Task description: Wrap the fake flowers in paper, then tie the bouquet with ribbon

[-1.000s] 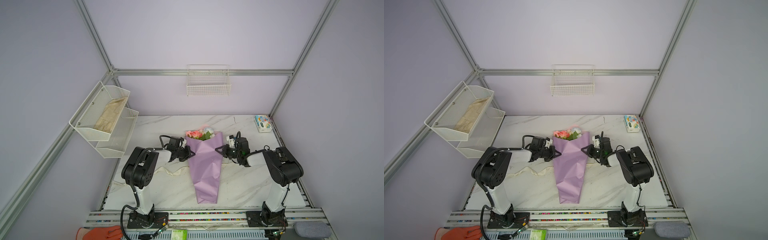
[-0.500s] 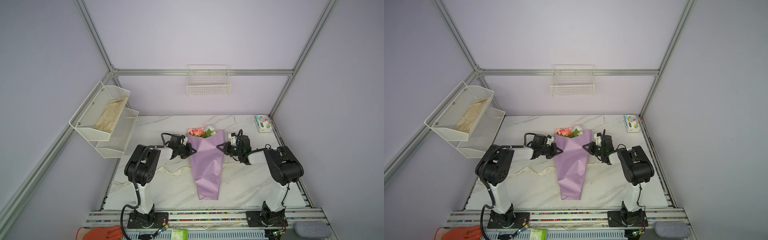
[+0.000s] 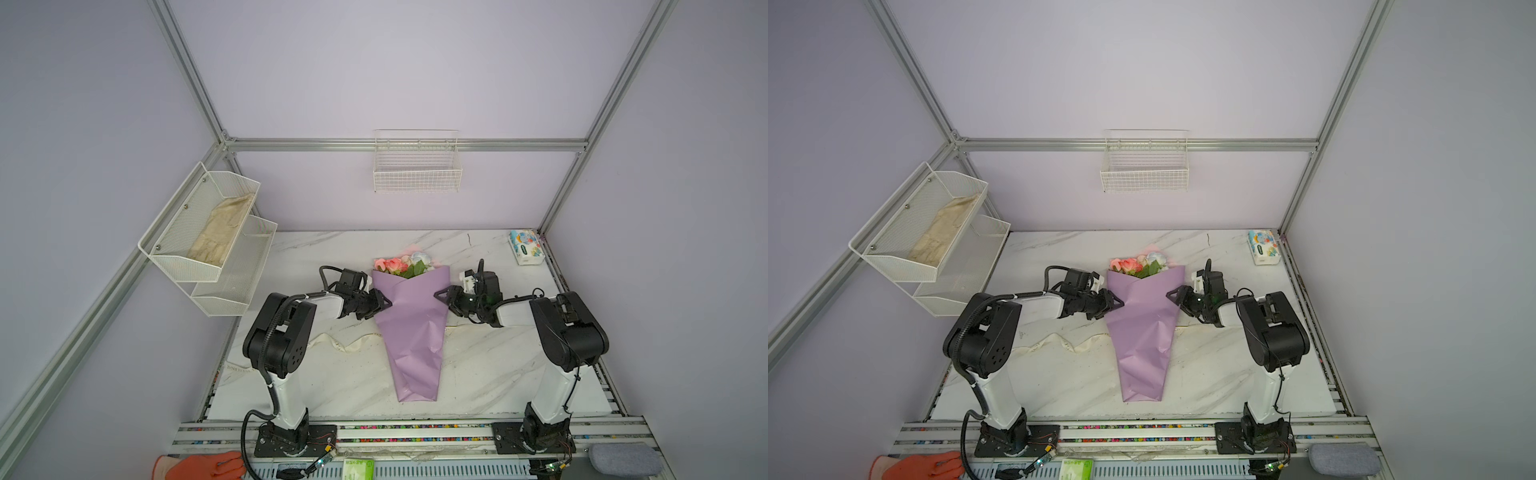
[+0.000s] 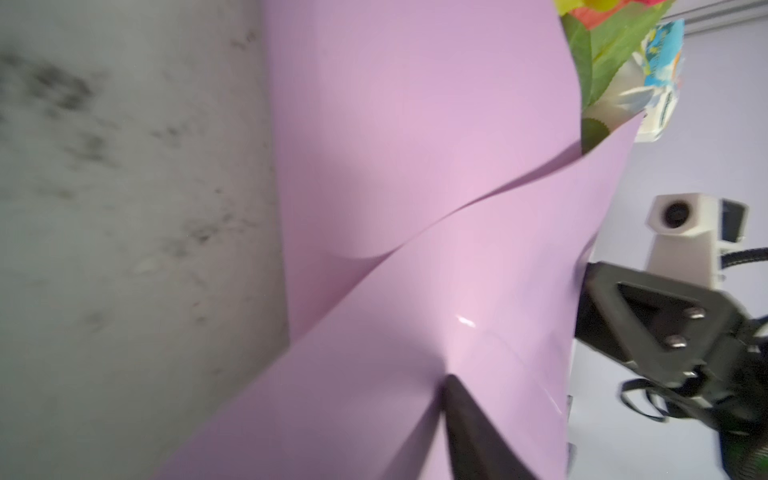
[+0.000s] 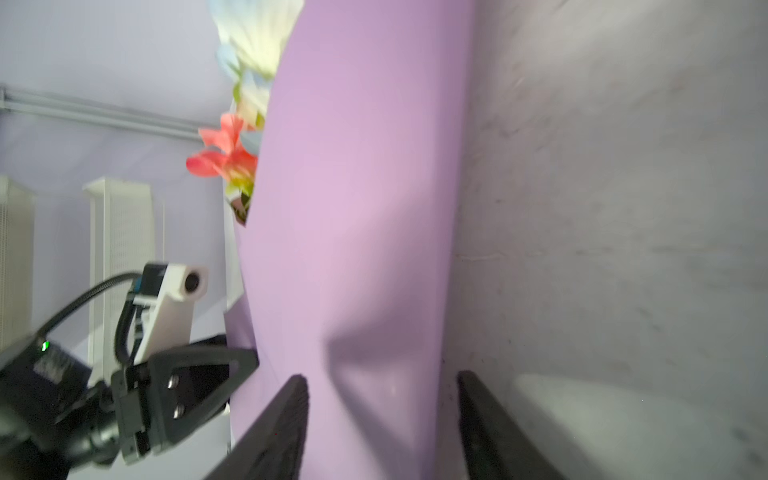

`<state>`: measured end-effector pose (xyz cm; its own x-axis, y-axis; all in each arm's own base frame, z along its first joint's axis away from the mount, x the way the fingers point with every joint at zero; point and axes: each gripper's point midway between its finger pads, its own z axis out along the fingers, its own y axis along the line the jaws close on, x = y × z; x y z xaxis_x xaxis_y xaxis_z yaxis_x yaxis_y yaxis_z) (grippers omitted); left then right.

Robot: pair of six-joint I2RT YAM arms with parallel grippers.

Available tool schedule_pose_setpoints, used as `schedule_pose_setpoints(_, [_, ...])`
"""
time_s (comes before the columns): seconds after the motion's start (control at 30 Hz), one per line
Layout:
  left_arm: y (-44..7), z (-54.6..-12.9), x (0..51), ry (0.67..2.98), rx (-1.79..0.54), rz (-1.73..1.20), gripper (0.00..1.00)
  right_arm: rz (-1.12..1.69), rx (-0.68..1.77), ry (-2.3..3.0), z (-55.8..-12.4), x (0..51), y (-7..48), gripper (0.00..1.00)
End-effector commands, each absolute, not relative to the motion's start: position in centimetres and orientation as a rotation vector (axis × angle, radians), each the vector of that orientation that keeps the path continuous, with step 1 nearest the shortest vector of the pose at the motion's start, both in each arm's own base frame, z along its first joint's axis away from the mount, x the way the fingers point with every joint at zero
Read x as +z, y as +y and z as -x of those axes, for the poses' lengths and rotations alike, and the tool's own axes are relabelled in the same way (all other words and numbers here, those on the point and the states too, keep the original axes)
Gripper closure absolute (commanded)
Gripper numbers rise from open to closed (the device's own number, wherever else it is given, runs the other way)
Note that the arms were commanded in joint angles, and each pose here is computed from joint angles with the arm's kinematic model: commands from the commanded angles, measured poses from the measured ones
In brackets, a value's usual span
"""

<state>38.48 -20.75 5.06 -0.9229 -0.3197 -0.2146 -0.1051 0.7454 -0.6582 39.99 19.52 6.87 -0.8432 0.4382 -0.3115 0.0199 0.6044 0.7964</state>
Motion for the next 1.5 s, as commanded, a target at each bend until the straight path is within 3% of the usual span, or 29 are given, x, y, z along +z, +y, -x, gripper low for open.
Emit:
schedule_pose_setpoints(0.0, [-18.2, -38.3, 7.5, 2.604, -0.781, 0.315, 0.31, -0.426, 0.982, 2.3, -39.7, 9.1, 16.7, 0.3])
schedule_pose_setpoints(0.13, [-17.3, -36.8, 9.0, 2.574, -0.775, 0.317, 0.22, -0.392, 0.907, 2.285, -38.7, 11.4, 15.6, 0.28])
schedule_pose_setpoints(0.27, [-15.9, -35.7, 10.6, 2.546, -0.742, 0.324, 0.17, -0.301, 0.999, 2.226, -37.2, 14.7, 16.9, 0.3])
schedule_pose_setpoints(0.33, [-15.2, -35.2, 11.3, 2.542, -0.742, 0.332, 0.14, -0.213, 1.056, 2.211, -36.2, 15.8, 18.7, 0.37])
schedule_pose_setpoints(0.47, [-15.7, -34.8, 11.8, 2.523, -0.842, 0.284, 0.15, 0.042, 1.207, 2.219, -32.4, 18.0, 25.4, 0.61])
schedule_pose_setpoints(0.63, [-17.4, -36.3, 11.9, 2.519, -0.939, 0.217, 0.19, 0.262, 1.219, 2.319, -28.9, 15.6, 33.4, 0.72])
schedule_pose_setpoints(0.77, [-17.9, -37.6, 11.9, 2.523, -0.959, 0.213, 0.23, 0.266, 1.07, 2.452, -28.9, 11.2, 35.3, 0.74])
schedule_pose_setpoints(0.9, [-16.9, -37.3, 11.7, 2.538, -0.901, 0.26, 0.29, 0.233, 1.082, 2.476, -29.5, 8.7, 36.1, 0.76])
schedule_pose_setpoints(1.07, [-12.4, -34.9, 10.9, 2.562, -0.677, 0.432, 0.3, 0.216, 1.13, 2.512, -29.9, 6.3, 37.6, 0.75])
schedule_pose_setpoints(1.17, [-9.1, -32.7, 10.9, 2.541, -0.577, 0.548, 0.22, 0.205, 1.12, 2.546, -30.2, 4.8, 38.0, 0.74])
schedule_pose_setpoints(1.33, [-3.8, -28.6, 9.8, 2.534, -0.36, 0.755, 0.18, 0.197, 1.085, 2.562, -30.5, 4.8, 37.8, 0.7])
schedule_pose_setpoints(1.47, [-2.2, -27.1, 9.0, 2.532, -0.358, 0.826, 0.17, 0.195, 1.098, 2.521, -30.5, 6.9, 37.7, 0.62])
